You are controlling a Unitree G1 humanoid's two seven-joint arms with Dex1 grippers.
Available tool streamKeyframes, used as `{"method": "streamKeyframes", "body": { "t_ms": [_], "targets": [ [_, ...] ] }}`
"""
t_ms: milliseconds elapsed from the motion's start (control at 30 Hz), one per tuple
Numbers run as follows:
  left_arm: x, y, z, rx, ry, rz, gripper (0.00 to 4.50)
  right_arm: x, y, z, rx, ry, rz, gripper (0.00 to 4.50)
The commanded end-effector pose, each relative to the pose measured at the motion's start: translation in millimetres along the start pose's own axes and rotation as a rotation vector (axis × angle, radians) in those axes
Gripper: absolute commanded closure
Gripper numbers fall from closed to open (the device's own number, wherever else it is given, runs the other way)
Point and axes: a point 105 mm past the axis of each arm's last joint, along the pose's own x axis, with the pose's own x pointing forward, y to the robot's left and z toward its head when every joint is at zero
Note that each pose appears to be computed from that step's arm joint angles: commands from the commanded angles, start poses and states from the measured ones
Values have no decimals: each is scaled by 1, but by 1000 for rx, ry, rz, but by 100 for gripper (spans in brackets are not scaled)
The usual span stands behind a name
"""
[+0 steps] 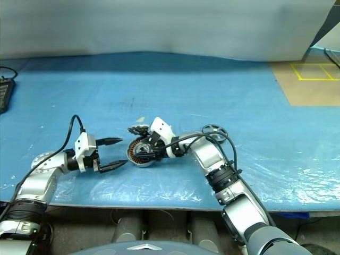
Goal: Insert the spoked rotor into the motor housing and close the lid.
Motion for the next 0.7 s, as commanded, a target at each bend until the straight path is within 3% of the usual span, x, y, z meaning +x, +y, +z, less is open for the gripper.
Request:
{"method": "streamKeyframes", "body": {
  "t_ms": [33, 300, 700],
  "targets": [
    [-2, 4, 7, 39, -8, 4, 0, 0, 2, 8, 1, -46, 14, 162],
    [-1, 4, 6, 39, -7, 8, 0, 0, -1, 9, 6, -53, 5, 437],
    [1, 3, 7, 37, -6, 15, 0, 0, -7, -6, -23, 46, -37, 444]
  ]
}}
